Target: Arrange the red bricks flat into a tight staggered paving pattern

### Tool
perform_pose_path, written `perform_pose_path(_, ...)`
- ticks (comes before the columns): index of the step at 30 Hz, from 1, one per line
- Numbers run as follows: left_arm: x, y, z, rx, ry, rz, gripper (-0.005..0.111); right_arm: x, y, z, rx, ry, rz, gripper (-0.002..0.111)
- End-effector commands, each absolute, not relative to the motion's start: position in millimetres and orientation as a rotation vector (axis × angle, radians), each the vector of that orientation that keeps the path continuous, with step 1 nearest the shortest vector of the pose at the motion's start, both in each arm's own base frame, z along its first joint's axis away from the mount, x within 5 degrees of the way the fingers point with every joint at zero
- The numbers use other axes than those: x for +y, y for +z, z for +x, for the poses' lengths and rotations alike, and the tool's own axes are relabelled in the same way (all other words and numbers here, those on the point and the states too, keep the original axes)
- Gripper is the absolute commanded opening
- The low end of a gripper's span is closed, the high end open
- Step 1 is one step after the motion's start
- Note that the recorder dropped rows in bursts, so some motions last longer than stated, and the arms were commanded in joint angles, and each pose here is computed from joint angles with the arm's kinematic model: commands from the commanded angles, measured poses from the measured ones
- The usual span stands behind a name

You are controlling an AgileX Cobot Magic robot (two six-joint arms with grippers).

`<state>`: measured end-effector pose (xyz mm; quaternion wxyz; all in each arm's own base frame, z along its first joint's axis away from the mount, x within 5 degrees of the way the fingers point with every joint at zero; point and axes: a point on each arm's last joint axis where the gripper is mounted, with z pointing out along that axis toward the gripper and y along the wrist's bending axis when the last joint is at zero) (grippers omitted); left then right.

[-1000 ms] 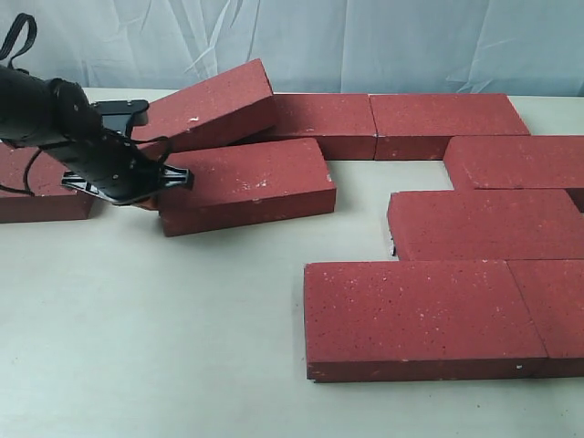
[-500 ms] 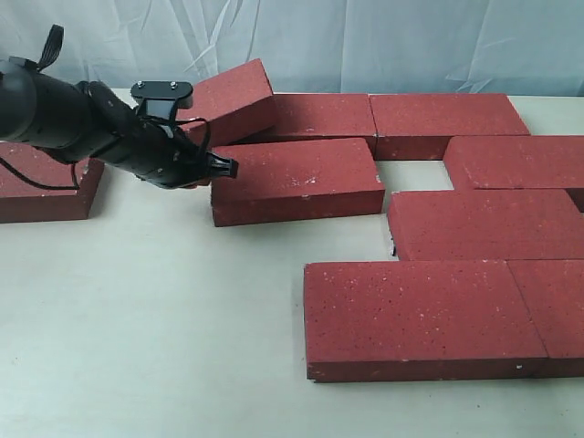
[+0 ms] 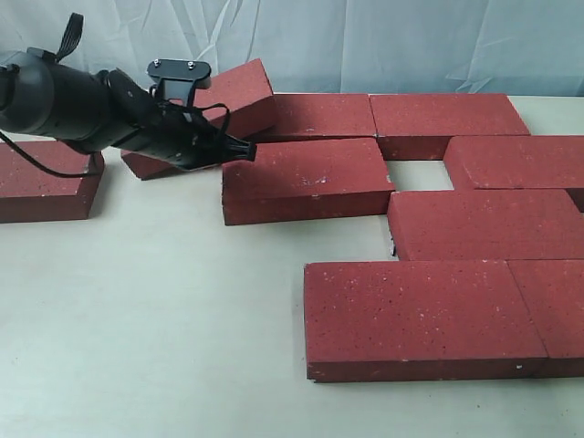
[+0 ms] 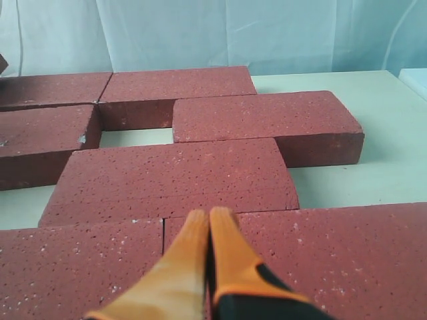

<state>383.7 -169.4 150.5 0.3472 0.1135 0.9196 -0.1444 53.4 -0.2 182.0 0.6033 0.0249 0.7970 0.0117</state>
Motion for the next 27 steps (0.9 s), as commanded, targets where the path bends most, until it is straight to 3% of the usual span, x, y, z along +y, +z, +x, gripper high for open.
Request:
perform_pose_path(1, -172, 163, 381, 2.368, -0.373, 0.382, 0.0, 0, 182, 53, 1.834, 0.023, 0.046, -0.001)
perform_pose_path(7, -175, 180, 363, 2.476, -0.48, 0.464, 0.0, 0, 182, 53, 1.834, 0.023, 0.046, -0.001)
perform_pose_path(14, -157, 177, 368, 2.593, -0.238, 0.253, 0.0, 0, 182, 53, 1.834, 0.023, 0.046, -0.001)
perform_pose_path(17, -153, 170, 374, 2.713, -0.089, 0.295, 0.0, 0, 182, 53, 1.834, 0.023, 0.046, -0.001)
perform_pose_path(27, -173, 139, 404, 2.778, -0.187, 0.189, 0.0, 0, 182, 53, 1.834, 0.026, 0.048, -0.001)
